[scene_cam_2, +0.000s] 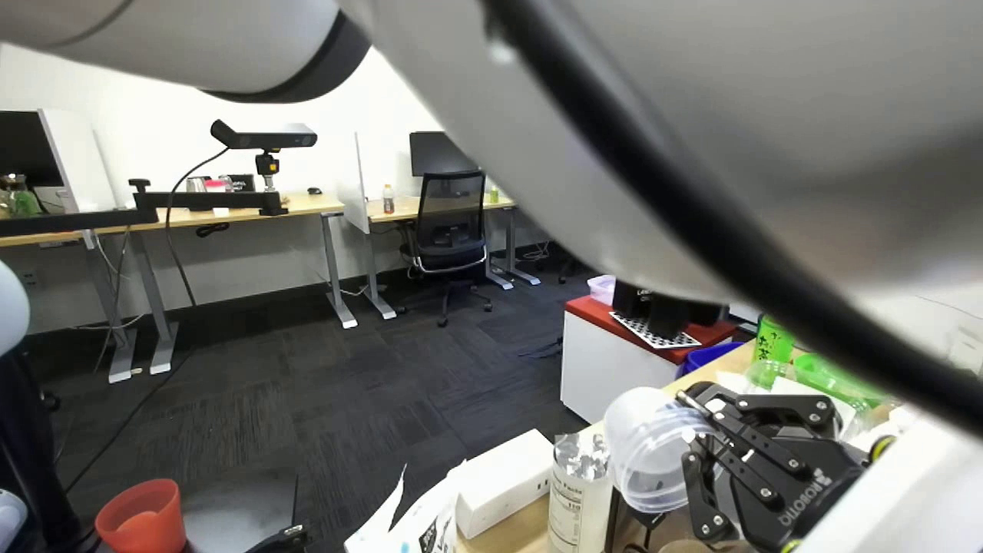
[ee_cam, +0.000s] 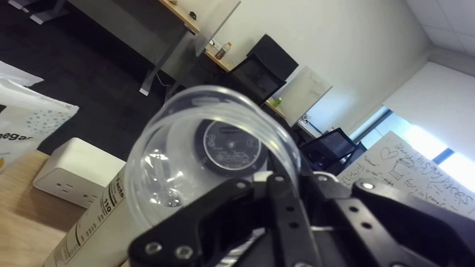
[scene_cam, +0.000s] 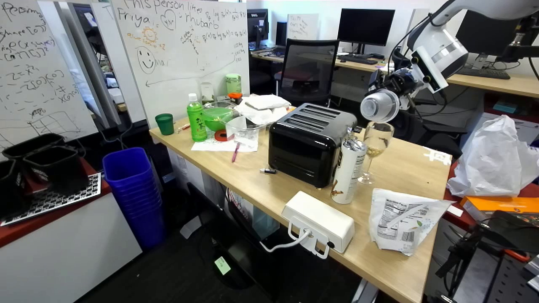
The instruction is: Pour the contents of the bowl into the wine glass
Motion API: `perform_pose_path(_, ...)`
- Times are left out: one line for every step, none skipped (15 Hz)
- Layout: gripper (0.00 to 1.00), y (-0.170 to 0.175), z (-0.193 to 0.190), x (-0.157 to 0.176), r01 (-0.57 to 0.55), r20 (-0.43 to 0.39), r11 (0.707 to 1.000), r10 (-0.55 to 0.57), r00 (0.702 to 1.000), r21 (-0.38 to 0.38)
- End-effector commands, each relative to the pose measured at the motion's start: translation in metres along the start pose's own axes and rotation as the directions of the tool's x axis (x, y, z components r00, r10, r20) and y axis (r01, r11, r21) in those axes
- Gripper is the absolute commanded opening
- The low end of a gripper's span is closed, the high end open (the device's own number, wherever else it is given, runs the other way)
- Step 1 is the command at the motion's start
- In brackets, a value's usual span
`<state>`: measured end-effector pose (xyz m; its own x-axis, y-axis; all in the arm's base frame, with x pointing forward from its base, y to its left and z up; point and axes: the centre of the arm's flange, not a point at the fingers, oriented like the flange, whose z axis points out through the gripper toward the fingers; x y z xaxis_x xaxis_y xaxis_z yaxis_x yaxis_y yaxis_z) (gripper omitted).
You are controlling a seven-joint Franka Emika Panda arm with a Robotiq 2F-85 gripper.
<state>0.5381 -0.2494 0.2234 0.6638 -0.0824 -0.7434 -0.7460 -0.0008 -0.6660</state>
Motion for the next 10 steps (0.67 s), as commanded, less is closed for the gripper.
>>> perform_pose_path(0.02,0.0,0.012,0.001,0.033,0.038,0.994,-0.029,0.999,-0.104)
perform_pose_path(0.02,0.0,0.016,0.001,0.045,0.052,0.99,-0.038,0.998,-0.134)
perform_pose_path(0.02,0.001,0.02,0.001,0.057,0.064,0.985,-0.047,0.997,-0.162)
perform_pose_path(0.02,0.002,0.024,0.001,0.067,0.076,0.979,-0.053,0.996,-0.193)
perform_pose_path(0.02,0.003,0.028,0.0,0.08,0.085,0.972,-0.062,0.994,-0.221)
perform_pose_path(0.02,0.003,0.031,-0.001,0.1,0.094,0.964,-0.079,0.992,-0.247)
perform_pose_path(0.02,0.004,0.033,-0.003,0.129,0.1,0.953,-0.105,0.989,-0.275)
perform_pose_path(0.02,0.004,0.036,-0.007,0.165,0.112,0.938,-0.137,0.984,-0.304)
perform_pose_path(0.02,0.004,0.038,-0.011,0.2,0.126,0.923,-0.167,0.978,-0.328)
perform_pose_path(0.02,0.003,0.04,-0.015,0.229,0.142,0.91,-0.191,0.971,-0.346)
